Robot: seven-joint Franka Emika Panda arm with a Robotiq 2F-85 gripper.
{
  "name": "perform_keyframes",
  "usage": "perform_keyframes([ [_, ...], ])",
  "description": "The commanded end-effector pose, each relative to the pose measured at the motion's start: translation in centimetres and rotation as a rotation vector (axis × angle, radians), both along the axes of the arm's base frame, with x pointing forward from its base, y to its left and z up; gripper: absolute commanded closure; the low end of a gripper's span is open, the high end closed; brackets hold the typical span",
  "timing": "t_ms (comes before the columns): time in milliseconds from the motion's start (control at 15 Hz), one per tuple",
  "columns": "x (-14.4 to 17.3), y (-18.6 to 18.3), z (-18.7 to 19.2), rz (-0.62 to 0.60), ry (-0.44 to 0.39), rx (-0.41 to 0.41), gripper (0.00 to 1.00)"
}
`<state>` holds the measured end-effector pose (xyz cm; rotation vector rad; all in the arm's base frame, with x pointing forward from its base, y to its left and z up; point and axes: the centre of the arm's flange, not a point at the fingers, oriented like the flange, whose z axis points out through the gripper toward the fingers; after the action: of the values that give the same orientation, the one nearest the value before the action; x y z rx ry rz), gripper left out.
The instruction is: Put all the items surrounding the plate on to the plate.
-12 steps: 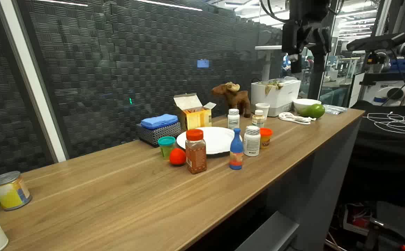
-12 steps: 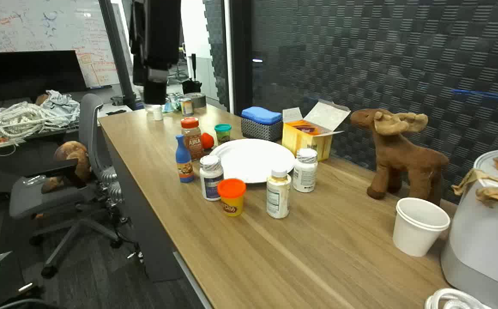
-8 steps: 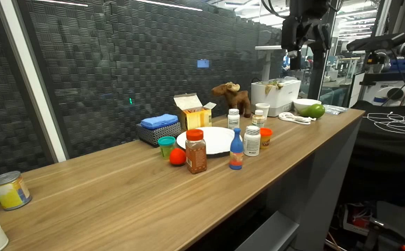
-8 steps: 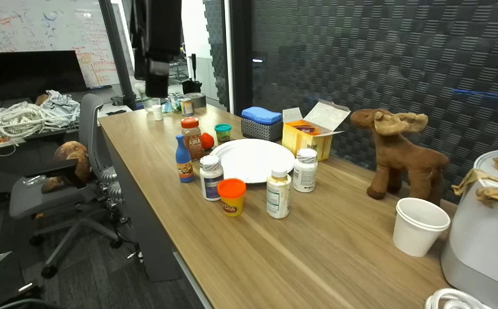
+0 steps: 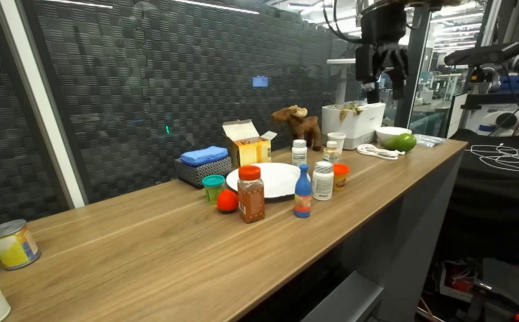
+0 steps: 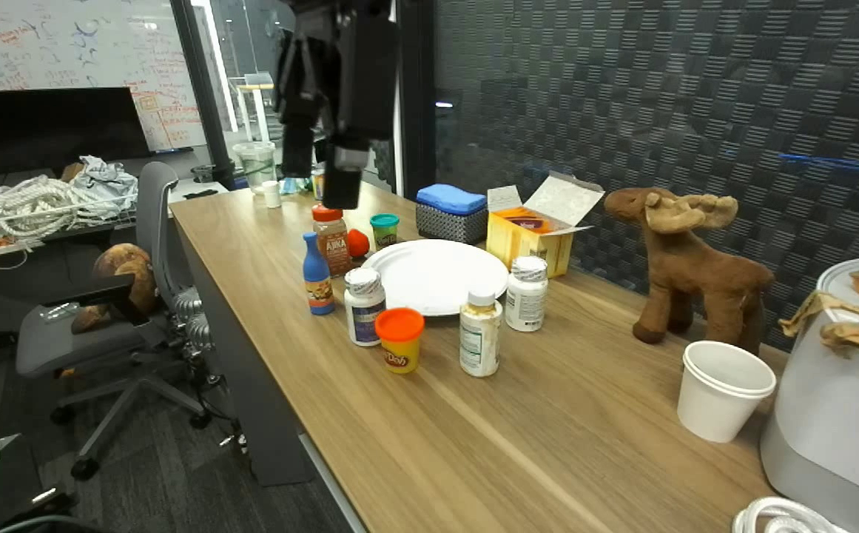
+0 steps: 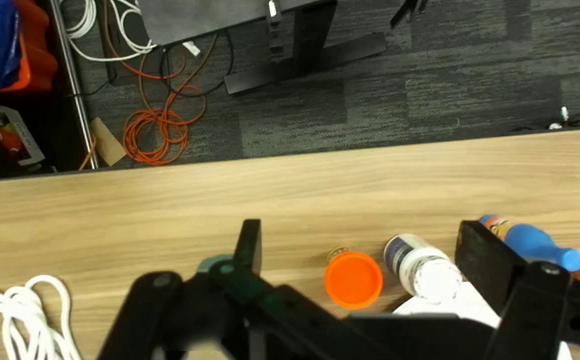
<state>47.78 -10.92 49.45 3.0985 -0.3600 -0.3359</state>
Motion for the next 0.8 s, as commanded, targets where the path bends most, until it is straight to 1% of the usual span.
perform_keyframes([
  [0,5.4,-2.8,-0.3,0.063,-0.046,-0.055,0.0],
  [200,9.8,-3.2,-1.7,0.091,-0.175,-0.038,0.0],
  [400,13.1,-3.4,-3.3,0.065,-0.267,-0.042,0.0],
  [533,14.9,-3.7,-4.6,0.055,-0.303,-0.072,0.0],
  [600,15.7,-3.9,-5.3,0.061,-0.309,-0.096,0.0],
  [733,17.1,-4.3,-6.7,0.068,-0.315,-0.111,0.0],
])
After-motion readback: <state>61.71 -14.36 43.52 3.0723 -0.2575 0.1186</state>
